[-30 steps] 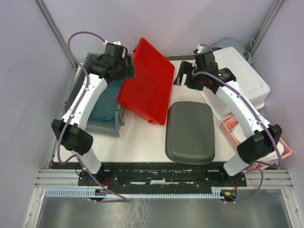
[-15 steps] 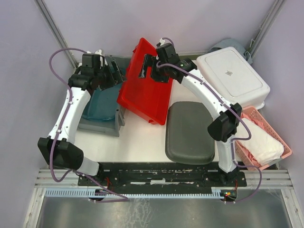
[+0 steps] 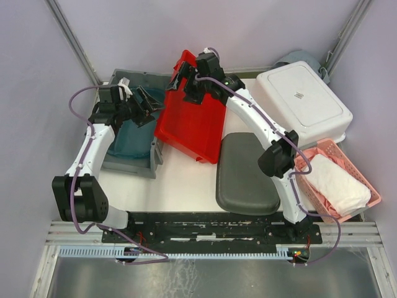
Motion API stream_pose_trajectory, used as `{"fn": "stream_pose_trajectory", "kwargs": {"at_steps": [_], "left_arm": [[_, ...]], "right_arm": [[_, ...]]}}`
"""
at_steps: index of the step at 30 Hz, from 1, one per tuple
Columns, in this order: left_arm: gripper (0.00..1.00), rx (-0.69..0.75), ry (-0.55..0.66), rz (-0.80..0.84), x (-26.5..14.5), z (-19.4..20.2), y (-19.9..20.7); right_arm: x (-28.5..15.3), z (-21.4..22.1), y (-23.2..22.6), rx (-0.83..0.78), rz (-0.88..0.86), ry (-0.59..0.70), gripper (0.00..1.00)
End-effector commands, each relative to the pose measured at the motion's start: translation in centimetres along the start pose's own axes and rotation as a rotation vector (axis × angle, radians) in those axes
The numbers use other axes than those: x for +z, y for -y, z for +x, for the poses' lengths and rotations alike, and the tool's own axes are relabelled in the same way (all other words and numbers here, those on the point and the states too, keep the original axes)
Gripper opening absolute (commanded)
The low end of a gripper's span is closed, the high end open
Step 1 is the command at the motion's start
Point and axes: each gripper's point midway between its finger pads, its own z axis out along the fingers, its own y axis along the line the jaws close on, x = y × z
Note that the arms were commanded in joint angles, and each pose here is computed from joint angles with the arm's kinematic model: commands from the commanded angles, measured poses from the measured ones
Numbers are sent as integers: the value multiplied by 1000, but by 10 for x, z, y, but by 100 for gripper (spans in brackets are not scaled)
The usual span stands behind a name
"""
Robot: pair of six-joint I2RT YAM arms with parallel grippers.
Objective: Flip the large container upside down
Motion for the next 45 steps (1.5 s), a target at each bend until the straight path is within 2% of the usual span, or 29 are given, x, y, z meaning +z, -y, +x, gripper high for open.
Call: {"fn": "stream_pose_trajectory", "kwargs": {"at_steps": [1, 7, 15, 17, 19, 22, 23, 24, 27, 31, 35, 41, 45], "left_arm": [[84, 4, 2, 229, -9, -6, 47], [82, -11, -40, 291, -7, 0, 53], [81, 15, -38, 349, -19, 0, 69], [81, 17, -38, 356, -22, -1, 72], [81, 21, -35, 362, -24, -2, 75], [83, 33, -25, 375, -31, -5, 84], [84, 42, -21, 376, -34, -7, 86], [85, 56, -19, 375, -37, -9, 89], [87, 79, 12, 362, -50, -21, 93], [88, 73, 68, 336, -57, -32, 94], [88, 72, 140, 335, -66, -38, 99], [89, 89, 170, 322, -70, -48, 103], [89, 84, 179, 329, -69, -48, 102]], "right_arm": [[10, -7, -22, 76, -77, 18, 85], [27, 4, -11, 93, -45, 8, 62], [44, 14, -11, 93, -41, -1, 59], [48, 19, -14, 89, -48, -6, 55], [46, 19, -18, 90, -62, -7, 45], [32, 11, -32, 85, -97, 11, 20], [28, 8, -35, 84, -109, 16, 9], [19, 3, -44, 80, -134, 29, 3], [-4, -15, -66, 74, -222, 51, 2], [-25, -54, -103, 119, -478, 75, 2], [-34, -80, -118, 142, -647, 57, 2], [-64, -101, -120, 164, -848, 61, 2], [-79, -112, -98, 199, -914, 81, 2]]}}
